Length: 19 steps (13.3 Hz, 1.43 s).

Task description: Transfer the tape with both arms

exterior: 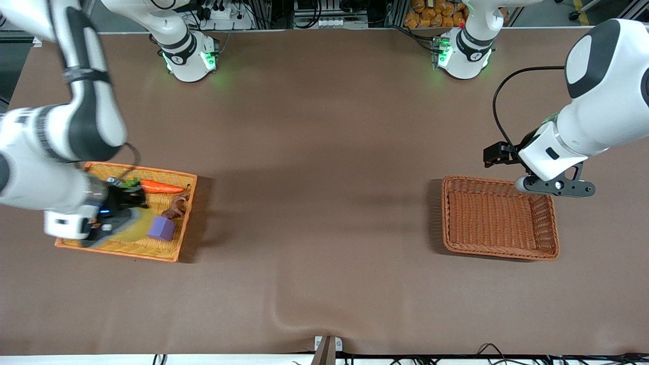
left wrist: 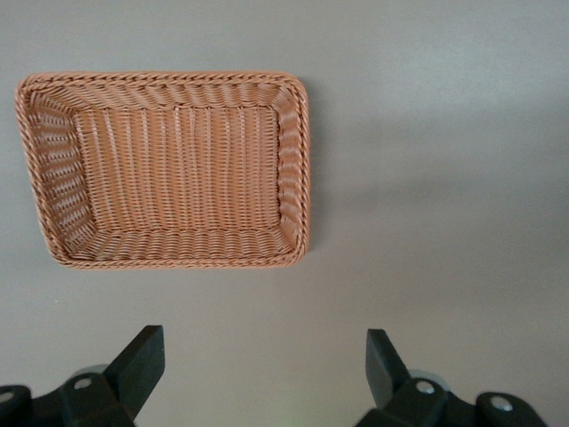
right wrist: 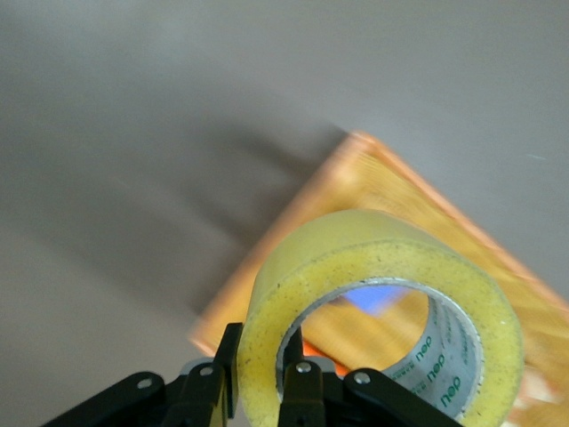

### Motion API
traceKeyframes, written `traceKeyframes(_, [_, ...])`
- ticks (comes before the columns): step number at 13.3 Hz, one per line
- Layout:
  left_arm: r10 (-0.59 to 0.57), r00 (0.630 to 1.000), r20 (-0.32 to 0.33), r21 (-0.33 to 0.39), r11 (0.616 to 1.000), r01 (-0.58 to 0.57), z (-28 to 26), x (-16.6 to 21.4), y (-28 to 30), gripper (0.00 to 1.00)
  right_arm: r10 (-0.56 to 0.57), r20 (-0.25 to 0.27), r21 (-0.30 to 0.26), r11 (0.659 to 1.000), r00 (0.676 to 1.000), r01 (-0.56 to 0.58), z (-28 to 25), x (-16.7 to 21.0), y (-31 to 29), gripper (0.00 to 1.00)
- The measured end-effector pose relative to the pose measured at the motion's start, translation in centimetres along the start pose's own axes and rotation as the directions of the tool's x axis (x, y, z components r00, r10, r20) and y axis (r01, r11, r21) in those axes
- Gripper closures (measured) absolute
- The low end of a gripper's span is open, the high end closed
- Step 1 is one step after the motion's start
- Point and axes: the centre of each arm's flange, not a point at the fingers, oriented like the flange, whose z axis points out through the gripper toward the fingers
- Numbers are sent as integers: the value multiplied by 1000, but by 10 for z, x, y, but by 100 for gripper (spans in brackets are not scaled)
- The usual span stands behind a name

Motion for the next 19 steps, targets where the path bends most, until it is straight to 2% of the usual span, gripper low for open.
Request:
traceKeyframes(2, [1,1000,0,-2,1000,-1,0,0,1,0,87,-5,17,996,996,-87,21,38,-105,78])
traceKeyframes(4, [2,1000,0,-3,1000,-2,0,0,2,0,174,-46,7,985,984,-174,36,69,-213,78])
traceKeyframes(6, [2,1000,1,-21,1000,-2,0,0,4,0,216,-56,-2,976,975,-216,63,88,-307,78])
traceKeyframes(7, [2,1000,2,-31,1000,-2,0,0,5,0,209,-58,-9,978,976,-209,87,96,-346,78])
traceKeyframes(9, [3,1000,3,-37,999,-3,0,0,6,0,249,-105,-6,968,963,-251,154,112,-402,78])
traceKeyframes(10, [3,1000,3,-37,999,-3,0,0,6,0,276,-125,-1,960,953,-278,190,117,-418,78])
traceKeyframes(12, [8,1000,4,-38,999,-8,0,-1,9,0,293,-122,-11,955,948,-296,243,118,-433,78])
traceKeyframes(14, [17,1000,6,-37,999,-16,1,-1,15,0,303,-110,-18,952,947,-306,257,119,-437,78])
traceKeyframes(15, [19,1000,7,-37,999,-19,2,-1,16,0,317,-118,-10,947,941,-321,249,122,-435,71])
traceKeyframes(17, [28,1000,10,-37,999,-27,4,-1,21,0,350,-139,6,936,927,-352,219,133,-413,49])
traceKeyframes(19, [39,999,14,-36,999,-39,6,-1,28,0,395,-116,-19,917,911,-400,174,134,-378,29])
